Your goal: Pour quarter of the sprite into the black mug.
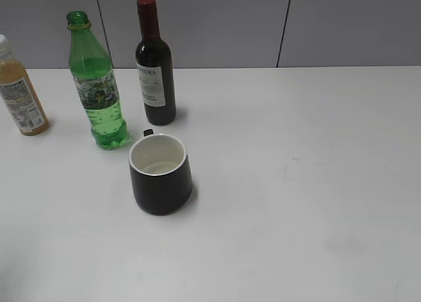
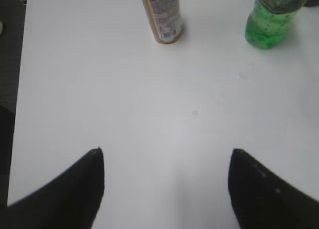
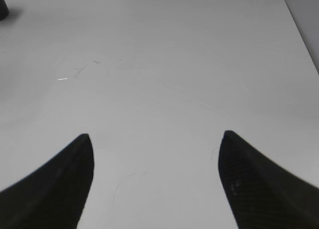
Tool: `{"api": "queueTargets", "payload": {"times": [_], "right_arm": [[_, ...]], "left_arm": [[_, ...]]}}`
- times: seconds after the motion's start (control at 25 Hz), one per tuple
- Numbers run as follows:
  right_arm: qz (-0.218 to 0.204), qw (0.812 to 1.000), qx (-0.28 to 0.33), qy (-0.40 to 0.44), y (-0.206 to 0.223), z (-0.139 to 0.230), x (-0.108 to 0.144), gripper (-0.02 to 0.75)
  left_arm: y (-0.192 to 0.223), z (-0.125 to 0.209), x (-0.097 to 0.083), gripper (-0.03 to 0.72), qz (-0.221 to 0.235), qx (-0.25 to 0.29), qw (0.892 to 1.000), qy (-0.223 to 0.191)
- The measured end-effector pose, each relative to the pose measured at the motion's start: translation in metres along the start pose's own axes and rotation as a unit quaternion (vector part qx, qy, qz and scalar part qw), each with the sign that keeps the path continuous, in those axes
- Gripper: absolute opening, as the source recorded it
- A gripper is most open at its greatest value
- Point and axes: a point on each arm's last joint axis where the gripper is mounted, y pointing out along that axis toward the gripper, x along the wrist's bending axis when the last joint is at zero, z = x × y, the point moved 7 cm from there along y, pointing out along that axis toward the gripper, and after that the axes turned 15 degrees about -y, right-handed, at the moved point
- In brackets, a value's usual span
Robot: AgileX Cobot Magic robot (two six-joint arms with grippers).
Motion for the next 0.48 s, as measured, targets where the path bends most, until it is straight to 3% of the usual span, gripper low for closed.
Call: {"api": "queueTargets", "payload": {"times": [0.24, 0.48], "right_arm": [[0.000, 1.000, 0.000, 0.000, 0.000, 0.000, 0.000, 0.590], [0.000, 1.000, 0.000, 0.000, 0.000, 0.000, 0.000, 0.590]], "left_arm": [[-0.019, 0.033, -0.002, 0.589, 0.018, -0.045, 0.999, -0.007], [-0.029, 0.059, -0.012, 0.587, 0.067, -0.108, 0.992, -0.016]]}}
